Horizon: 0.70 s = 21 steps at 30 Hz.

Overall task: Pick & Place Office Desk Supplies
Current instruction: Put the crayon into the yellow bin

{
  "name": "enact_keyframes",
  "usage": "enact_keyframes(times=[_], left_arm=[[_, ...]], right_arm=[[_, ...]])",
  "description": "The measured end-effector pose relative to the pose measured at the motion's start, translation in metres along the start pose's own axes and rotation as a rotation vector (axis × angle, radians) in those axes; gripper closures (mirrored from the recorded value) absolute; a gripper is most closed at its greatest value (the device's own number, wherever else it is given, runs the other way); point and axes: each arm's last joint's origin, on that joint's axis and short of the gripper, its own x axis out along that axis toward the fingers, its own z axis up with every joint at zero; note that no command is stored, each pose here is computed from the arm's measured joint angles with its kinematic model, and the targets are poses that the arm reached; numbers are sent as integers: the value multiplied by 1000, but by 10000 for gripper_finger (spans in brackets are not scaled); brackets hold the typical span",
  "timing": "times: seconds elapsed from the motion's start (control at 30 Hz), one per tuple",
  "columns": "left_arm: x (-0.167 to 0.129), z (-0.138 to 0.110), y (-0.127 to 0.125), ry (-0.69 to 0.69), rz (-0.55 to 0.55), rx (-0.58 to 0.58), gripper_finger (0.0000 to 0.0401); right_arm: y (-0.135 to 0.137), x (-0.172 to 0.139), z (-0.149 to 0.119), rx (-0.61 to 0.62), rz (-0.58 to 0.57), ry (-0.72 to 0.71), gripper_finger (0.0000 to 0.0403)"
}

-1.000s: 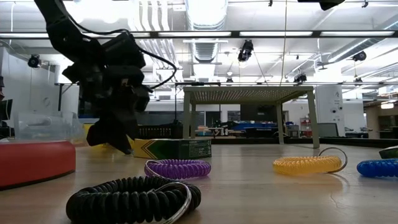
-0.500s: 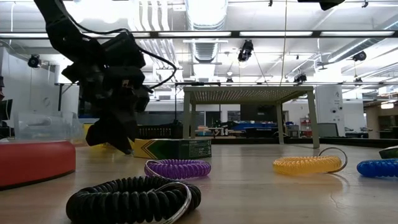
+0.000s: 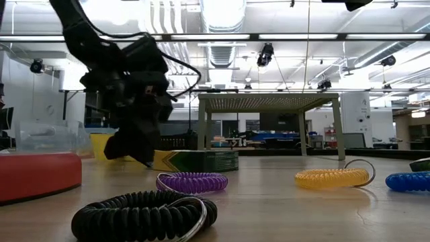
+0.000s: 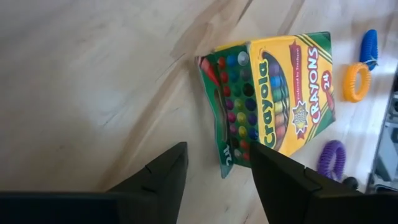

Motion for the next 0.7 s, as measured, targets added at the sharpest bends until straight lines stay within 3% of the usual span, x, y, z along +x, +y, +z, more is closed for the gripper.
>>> enact_keyframes(times=[0.7], left_arm=[[-10, 4, -2, -17, 25, -15, 229]], right_arm=[[0, 0, 0, 0, 0, 0, 355]])
